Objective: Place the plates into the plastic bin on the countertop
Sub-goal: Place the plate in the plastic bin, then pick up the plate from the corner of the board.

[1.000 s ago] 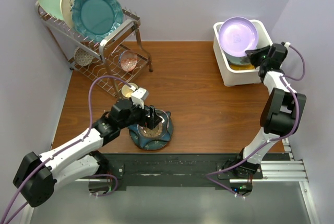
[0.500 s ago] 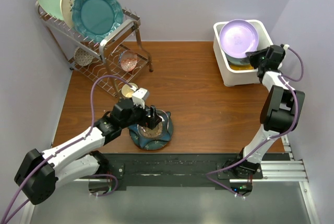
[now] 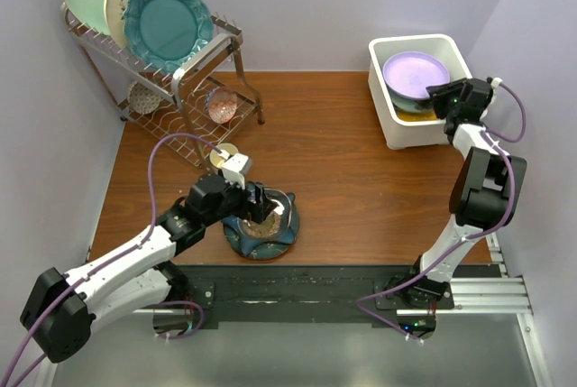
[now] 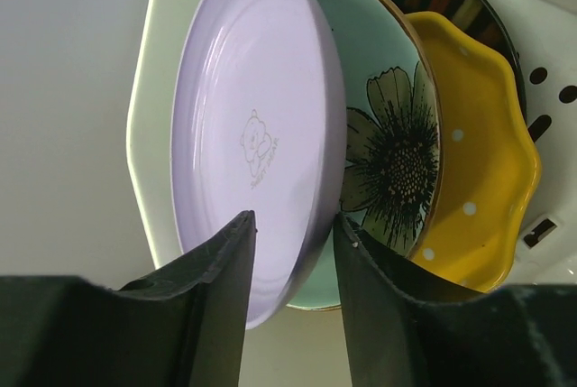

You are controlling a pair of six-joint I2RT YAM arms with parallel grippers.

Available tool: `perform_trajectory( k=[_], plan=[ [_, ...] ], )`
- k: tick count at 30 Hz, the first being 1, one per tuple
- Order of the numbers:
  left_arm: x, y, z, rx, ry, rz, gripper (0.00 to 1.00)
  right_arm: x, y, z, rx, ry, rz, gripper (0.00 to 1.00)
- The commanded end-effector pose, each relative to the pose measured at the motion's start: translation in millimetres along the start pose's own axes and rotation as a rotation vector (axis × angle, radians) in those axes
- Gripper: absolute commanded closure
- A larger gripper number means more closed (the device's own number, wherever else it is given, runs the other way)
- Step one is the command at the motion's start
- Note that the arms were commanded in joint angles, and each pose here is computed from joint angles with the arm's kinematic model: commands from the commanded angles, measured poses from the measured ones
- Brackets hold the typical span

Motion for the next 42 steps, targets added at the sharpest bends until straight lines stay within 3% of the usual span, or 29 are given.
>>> perform_trajectory(
  k=[1,5,22,32,36,42],
  plan=[
    [0.8,0.2,-5.8,-0.013,-0.042,-0.011,0.03,17.7,7.0,-14.8,0.017,-0.06,-0.023,0.53],
    [1.9,0.0,-5.5,-0.004,-0.047,-0.013,0.03,34.4,6.4,-17.3,0.027,-0.095,-0.028,0.39],
    [11.5,-1.4,-9.6,0.02,-0.086,-0.016,0.03,85.9,35.3,-32.8,0.055,-0.201,-0.075,0.27],
    [13.9,-1.0,-6.6,0.044,-0.07,-0.028,0.03,101.9,58.4,-8.1,0.069,0.009,-0.228,0.27],
    [13.7,-0.2,-6.5,0.058,-0.052,-0.046,0.03,105.2,69.8,21.4,0.125,0.149,-0.247,0.27],
    [17.0,3.1,-5.2,0.091,-0.03,-0.103,0.03,123.0,76.5,70.4,0.284,0.217,-0.229,0.27]
  ],
)
Point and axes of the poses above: each gripper's point midway between its finger pads, its own x axis back along the fingers, its own y axis along the line the jaws close on, z = x × y, the point moved 9 cm from there along x, back along the fingers, and after that the axes turned 14 degrees about -x, right-handed, at the moved point
